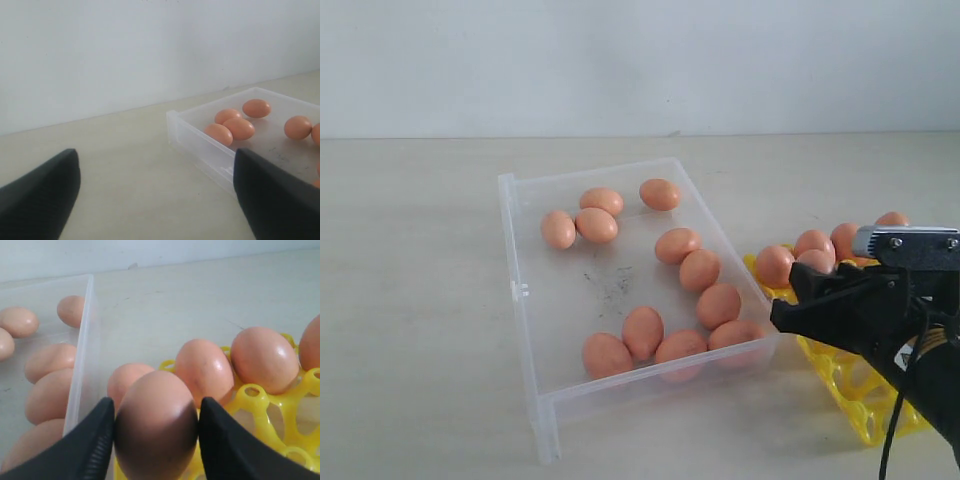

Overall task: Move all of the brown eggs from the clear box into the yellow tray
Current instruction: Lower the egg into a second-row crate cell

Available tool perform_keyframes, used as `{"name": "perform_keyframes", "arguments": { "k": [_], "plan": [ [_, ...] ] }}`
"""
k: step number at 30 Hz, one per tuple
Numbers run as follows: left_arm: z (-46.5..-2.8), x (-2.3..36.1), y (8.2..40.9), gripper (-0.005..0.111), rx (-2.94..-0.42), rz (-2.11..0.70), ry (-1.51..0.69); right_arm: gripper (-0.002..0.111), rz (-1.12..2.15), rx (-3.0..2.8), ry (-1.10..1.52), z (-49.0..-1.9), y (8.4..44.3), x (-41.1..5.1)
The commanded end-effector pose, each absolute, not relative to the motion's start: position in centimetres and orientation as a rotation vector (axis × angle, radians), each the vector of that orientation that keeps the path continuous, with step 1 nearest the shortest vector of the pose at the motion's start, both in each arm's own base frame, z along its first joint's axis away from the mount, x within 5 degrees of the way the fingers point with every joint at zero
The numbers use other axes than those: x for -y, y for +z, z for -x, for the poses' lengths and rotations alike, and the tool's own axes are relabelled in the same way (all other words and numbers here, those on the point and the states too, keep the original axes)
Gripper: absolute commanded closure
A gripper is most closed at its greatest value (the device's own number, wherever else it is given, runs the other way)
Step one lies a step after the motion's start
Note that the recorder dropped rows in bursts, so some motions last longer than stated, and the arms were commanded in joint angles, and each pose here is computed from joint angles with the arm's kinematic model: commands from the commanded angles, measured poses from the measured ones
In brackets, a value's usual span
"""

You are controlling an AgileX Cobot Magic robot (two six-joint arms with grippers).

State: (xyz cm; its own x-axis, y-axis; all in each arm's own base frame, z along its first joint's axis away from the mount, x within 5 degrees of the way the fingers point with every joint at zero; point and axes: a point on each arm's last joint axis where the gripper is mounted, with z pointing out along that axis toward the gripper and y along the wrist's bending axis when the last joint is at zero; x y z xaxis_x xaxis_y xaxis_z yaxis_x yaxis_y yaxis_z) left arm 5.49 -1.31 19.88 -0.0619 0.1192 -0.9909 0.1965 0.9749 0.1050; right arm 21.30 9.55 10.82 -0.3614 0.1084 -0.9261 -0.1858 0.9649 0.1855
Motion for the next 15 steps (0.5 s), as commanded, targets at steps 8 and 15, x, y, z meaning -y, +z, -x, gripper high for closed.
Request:
{"name": "perform_keyframes", "arguments": {
  "k": [8, 15],
  "plan": [
    [-5.48, 1.33, 19.83, 0.029, -1.631, -0.235, -0.079, 0.108, 0.055, -1.959, 0.339, -22.36, 10.71, -10.11],
    [-5.48, 1.33, 19.83, 0.029, -1.631, -0.235, -0.079, 0.108, 0.031, -2.009, 0.297, -22.23, 10.26, -9.74]
  ]
}}
